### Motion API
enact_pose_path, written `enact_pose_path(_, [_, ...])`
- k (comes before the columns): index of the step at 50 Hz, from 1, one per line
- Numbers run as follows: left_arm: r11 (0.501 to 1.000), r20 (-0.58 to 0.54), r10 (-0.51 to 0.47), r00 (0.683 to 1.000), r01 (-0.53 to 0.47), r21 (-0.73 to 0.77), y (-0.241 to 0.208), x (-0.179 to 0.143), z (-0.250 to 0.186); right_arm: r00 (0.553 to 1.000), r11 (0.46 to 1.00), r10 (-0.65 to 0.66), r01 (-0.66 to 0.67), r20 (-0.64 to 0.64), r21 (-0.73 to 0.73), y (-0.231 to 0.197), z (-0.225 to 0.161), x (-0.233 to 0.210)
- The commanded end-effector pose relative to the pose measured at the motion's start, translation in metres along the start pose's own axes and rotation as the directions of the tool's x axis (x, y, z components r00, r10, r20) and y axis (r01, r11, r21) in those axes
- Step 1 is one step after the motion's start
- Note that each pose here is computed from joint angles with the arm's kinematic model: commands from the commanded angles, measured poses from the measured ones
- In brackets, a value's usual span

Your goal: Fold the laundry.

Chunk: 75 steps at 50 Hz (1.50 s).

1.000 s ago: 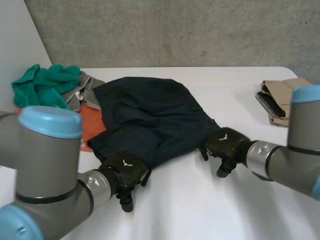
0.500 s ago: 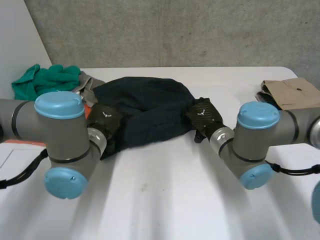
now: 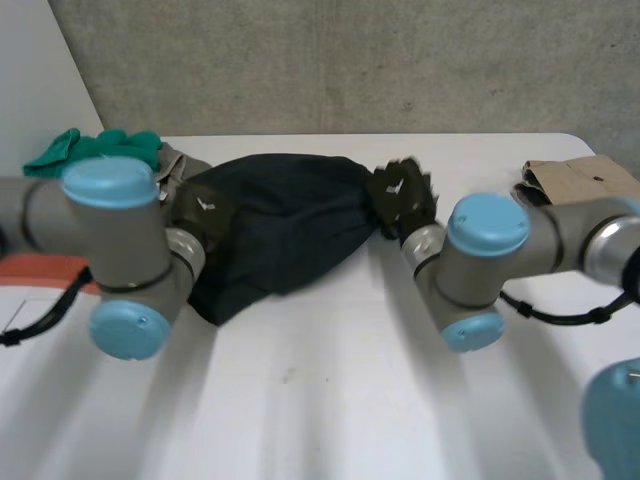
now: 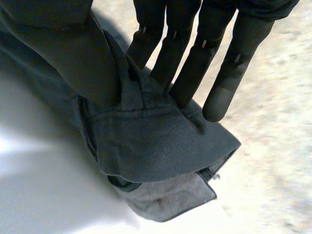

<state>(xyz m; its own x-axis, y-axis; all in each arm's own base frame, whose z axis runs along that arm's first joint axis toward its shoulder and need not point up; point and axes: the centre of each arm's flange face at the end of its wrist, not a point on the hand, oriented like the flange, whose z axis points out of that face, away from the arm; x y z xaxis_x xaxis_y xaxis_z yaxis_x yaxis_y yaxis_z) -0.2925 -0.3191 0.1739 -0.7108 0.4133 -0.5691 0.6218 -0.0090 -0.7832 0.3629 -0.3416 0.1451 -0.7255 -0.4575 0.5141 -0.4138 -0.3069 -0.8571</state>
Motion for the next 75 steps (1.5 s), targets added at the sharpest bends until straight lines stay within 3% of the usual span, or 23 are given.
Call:
enact_pose_path(1, [0.984, 0.101, -0.121, 0.987, 0.105, 0.145, -0.077, -0.067, -0.064, 0.992, 0.995, 0.05, -0.04, -0.117, 0.092, -0.082, -0.017, 0.081])
enact_pose_path(7, [0.897, 0.097, -0.253, 0.962, 0.196, 0.396, -0.147, -0.12, -0.138, 0.992, 0.981, 0.063, -0.041, -0.108, 0.189, -0.158, -0.047, 0.142])
enact_pose_path(13, [0.877, 0.027, -0.289, 0.957, 0.254, 0.408, -0.154, -0.122, -0.147, 0.997, 0.989, 0.076, -0.072, -0.024, 0.132, -0.178, -0.063, 0.146])
enact_pose_path(18, [0.906, 0.005, -0.307, 0.952, 0.291, 0.306, -0.13, -0.103, -0.115, 0.995, 0.996, 0.087, -0.085, 0.052, -0.026, -0.152, -0.067, 0.128])
enact_pose_path(27, [0.956, -0.086, -0.283, 0.955, 0.288, 0.052, -0.072, -0.047, -0.061, 0.996, 0.991, 0.024, -0.012, 0.087, -0.13, -0.122, -0.068, 0.12])
enact_pose_path(31, [0.957, -0.032, -0.272, 0.962, 0.274, 0.099, -0.074, -0.051, -0.03, 0.995, 0.99, 0.007, 0.007, 0.098, -0.144, -0.108, -0.058, 0.114])
enact_pose_path(34, [0.935, 0.021, -0.283, 0.959, 0.271, 0.228, -0.094, -0.066, -0.007, 1.0, 0.997, -0.008, 0.01, 0.025, -0.075, -0.104, -0.034, 0.118])
enact_pose_path(36, [0.901, 0.055, -0.303, 0.951, 0.267, 0.341, -0.115, -0.082, 0.001, 0.999, 1.0, -0.014, 0.013, -0.047, -0.004, -0.11, -0.021, 0.126])
enact_pose_path(40, [0.732, 0.11, -0.382, 0.917, 0.228, 0.642, -0.176, -0.122, -0.003, 0.95, 0.965, 0.036, 0.046, -0.309, 0.256, -0.146, 0.008, 0.162])
enact_pose_path(41, [0.643, 0.13, -0.42, 0.898, 0.194, 0.741, -0.196, -0.138, -0.009, 0.912, 0.93, 0.09, 0.067, -0.401, 0.361, -0.16, 0.013, 0.178])
enact_pose_path(42, [0.597, 0.136, -0.444, 0.885, 0.179, 0.782, -0.205, -0.146, -0.014, 0.893, 0.909, 0.119, 0.078, -0.433, 0.41, -0.167, 0.013, 0.184])
enact_pose_path(44, [0.516, 0.148, -0.495, 0.856, 0.152, 0.843, -0.22, -0.16, -0.023, 0.863, 0.857, 0.177, 0.101, -0.473, 0.505, -0.182, 0.011, 0.195])
enact_pose_path(45, [0.467, 0.156, -0.533, 0.832, 0.135, 0.874, -0.228, -0.168, -0.031, 0.844, 0.801, 0.224, 0.126, -0.487, 0.585, -0.196, 0.006, 0.203])
enact_pose_path(46, [0.46, 0.162, -0.544, 0.823, 0.131, 0.878, -0.229, -0.171, -0.033, 0.839, 0.773, 0.243, 0.136, -0.487, 0.62, -0.203, 0.003, 0.207])
enact_pose_path(48, [0.469, 0.168, -0.548, 0.819, 0.135, 0.873, -0.229, -0.171, -0.034, 0.845, 0.745, 0.25, 0.144, -0.473, 0.651, -0.207, -0.001, 0.207])
enact_pose_path(51, [0.523, 0.148, -0.518, 0.842, 0.175, 0.834, -0.219, -0.16, -0.028, 0.886, 0.738, 0.2, 0.144, -0.417, 0.659, -0.207, -0.004, 0.197])
enact_pose_path(56, [0.643, 0.124, -0.473, 0.872, 0.245, 0.726, -0.187, -0.137, -0.014, 0.931, 0.799, 0.12, 0.115, -0.344, 0.59, -0.182, -0.002, 0.177])
enact_pose_path(60, [0.718, 0.107, -0.446, 0.889, 0.284, 0.635, -0.156, -0.115, -0.005, 0.952, 0.884, 0.075, 0.075, -0.297, 0.461, -0.142, -0.002, 0.164])
enact_pose_path(64, [0.8, 0.04, -0.4, 0.916, 0.327, 0.502, -0.116, -0.075, 0.003, 0.976, 0.973, 0.038, 0.012, -0.215, 0.229, -0.079, -0.014, 0.136])
enact_pose_path(68, [0.857, -0.048, -0.363, 0.931, 0.353, 0.376, -0.08, -0.038, 0.001, 0.991, 1.0, 0.009, -0.006, -0.131, 0.021, -0.03, -0.035, 0.111])
enact_pose_path(75, [0.916, -0.136, -0.307, 0.942, 0.331, 0.227, -0.045, -0.004, -0.014, 0.999, 0.987, -0.023, 0.017, -0.034, -0.162, 0.006, -0.069, 0.088])
